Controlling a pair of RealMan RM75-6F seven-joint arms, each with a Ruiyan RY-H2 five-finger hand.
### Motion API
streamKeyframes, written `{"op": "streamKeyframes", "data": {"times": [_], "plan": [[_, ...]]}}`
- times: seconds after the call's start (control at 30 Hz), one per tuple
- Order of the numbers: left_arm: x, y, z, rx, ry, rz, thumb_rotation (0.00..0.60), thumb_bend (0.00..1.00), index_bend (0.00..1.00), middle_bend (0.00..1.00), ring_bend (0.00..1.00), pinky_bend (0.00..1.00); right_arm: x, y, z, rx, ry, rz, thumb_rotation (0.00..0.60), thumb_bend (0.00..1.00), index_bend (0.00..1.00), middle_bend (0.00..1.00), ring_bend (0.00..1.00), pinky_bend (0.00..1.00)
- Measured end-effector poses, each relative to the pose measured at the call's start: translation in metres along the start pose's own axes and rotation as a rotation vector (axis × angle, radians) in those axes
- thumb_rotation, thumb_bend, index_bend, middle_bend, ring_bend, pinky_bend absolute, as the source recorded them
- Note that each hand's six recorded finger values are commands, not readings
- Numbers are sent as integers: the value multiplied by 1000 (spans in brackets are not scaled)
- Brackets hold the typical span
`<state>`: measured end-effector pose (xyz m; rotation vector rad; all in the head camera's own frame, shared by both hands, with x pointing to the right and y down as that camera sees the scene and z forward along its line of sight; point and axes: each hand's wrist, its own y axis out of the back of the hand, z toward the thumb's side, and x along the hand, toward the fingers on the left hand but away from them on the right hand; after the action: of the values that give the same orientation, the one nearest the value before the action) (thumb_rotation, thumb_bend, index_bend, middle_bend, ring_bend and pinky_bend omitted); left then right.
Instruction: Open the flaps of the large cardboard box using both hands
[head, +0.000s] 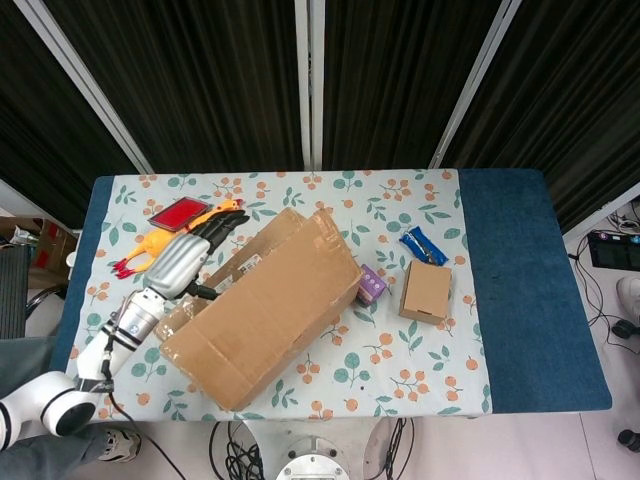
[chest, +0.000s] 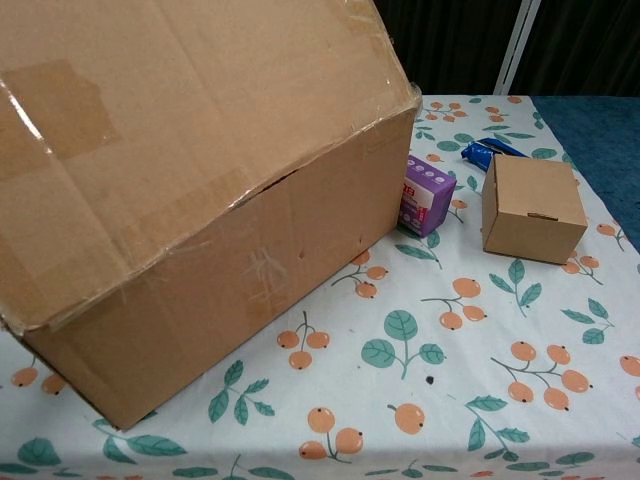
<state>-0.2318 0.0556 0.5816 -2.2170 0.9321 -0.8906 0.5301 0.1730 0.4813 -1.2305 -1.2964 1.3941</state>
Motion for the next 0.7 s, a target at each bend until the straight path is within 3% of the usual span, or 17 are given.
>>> {"op": "streamKeyframes", "data": {"times": [0.2, 0.4, 0.53, 0.7], "plan": [[-4, 0, 28, -128, -38, 11, 310, 0, 6, 41, 24, 167, -2, -3, 1, -3, 3, 2, 600, 176, 0, 0, 0, 0], [-17, -9, 56, -256, -24, -55, 311, 0, 2, 38, 24, 167, -3, -3, 1, -1, 8, 3, 600, 176, 0, 0, 0, 0], [-26, -15, 70, -227, -17, -96, 316, 0, 1, 36, 24, 167, -2, -3, 2, -1, 13, 4, 600, 176, 0, 0, 0, 0], [-29, -16, 72, -143, 2, -93, 315, 0, 1, 34, 25, 167, -2, -4, 3, -5, 20, 10, 600, 176, 0, 0, 0, 0]]}}
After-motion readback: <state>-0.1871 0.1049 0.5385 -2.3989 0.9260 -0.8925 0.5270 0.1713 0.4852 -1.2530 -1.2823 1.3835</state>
